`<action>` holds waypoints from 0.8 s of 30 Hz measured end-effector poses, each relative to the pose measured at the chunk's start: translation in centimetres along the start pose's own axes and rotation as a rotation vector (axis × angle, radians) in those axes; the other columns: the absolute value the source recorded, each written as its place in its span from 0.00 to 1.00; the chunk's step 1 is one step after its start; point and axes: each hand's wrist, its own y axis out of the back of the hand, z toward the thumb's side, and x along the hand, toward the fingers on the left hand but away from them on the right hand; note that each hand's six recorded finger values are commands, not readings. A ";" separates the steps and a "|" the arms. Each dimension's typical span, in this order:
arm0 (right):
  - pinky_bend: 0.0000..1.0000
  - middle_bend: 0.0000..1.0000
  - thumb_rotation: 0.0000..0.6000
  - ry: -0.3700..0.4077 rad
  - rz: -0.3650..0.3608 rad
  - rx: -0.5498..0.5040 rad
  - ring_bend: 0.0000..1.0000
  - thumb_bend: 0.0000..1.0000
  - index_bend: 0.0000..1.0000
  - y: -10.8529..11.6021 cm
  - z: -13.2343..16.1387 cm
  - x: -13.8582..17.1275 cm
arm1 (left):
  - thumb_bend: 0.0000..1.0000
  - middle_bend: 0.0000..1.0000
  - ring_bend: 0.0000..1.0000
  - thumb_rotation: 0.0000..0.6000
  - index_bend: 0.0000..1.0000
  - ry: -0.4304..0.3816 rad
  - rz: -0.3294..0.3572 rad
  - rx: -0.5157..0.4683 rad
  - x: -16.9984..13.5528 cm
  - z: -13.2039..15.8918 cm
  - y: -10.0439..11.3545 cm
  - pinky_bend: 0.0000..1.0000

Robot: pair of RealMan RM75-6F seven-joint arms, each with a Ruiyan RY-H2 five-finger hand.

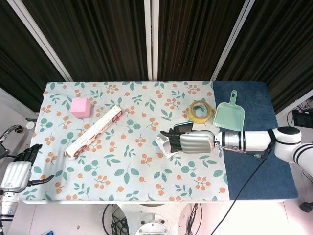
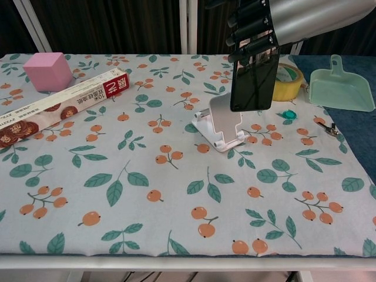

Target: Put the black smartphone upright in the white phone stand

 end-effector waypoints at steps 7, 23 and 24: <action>0.00 0.41 1.00 0.082 -0.023 0.033 0.37 0.52 0.65 0.2 -0.3 -1.9 | 0.01 0.06 0.11 0.58 0.04 0.011 0.013 0.002 -0.1 -0.3 0.3 0.21; 0.00 0.36 1.00 0.146 0.005 0.053 0.32 0.52 0.63 -1.7 0.1 -3.9 | 0.01 0.07 0.11 0.58 0.04 0.034 0.046 0.006 -0.3 -1.0 0.3 0.21; 0.00 0.36 1.00 0.146 0.002 0.054 0.31 0.52 0.63 -1.7 0.2 -4.0 | 0.01 0.07 0.11 0.58 0.04 0.035 0.051 0.008 -0.2 -1.0 0.3 0.21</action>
